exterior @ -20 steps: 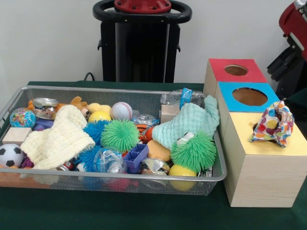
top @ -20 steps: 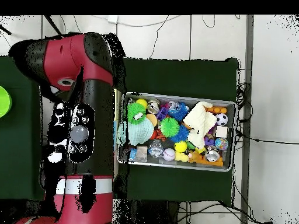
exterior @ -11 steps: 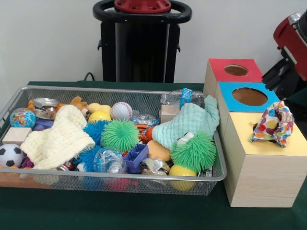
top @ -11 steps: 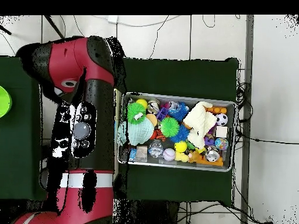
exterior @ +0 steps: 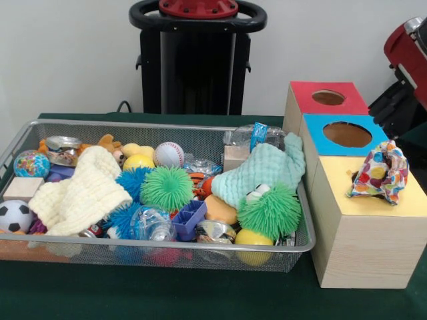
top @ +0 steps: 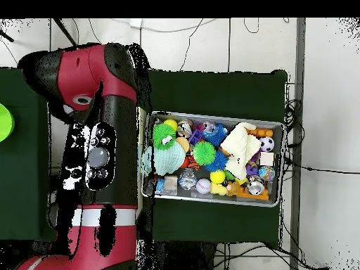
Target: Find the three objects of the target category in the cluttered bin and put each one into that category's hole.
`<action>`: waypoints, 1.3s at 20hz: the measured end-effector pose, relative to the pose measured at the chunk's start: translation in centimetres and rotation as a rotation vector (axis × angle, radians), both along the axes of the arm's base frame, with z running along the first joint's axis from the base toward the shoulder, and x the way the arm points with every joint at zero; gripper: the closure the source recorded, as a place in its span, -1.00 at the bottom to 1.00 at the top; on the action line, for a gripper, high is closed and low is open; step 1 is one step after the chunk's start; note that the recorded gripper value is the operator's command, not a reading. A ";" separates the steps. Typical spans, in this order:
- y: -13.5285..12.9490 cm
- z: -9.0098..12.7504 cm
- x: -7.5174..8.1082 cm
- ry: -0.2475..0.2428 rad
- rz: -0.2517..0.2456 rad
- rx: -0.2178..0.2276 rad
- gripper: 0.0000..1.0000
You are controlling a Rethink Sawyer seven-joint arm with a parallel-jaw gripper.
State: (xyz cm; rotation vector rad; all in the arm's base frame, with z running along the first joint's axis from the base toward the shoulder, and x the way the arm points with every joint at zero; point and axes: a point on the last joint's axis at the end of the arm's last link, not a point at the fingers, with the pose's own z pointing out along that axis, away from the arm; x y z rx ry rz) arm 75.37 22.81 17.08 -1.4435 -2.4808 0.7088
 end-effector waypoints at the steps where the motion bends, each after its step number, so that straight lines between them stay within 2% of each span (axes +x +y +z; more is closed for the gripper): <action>1: 0.1 0.1 0.1 -0.004 0.002 0.002 1.00; 9: 2.2 0.8 1.8 -0.059 0.033 0.037 1.00; 16: 2.7 -0.5 2.1 -0.068 0.047 0.044 1.00; 26: 1.7 -3.1 3.0 -0.178 0.072 0.048 1.00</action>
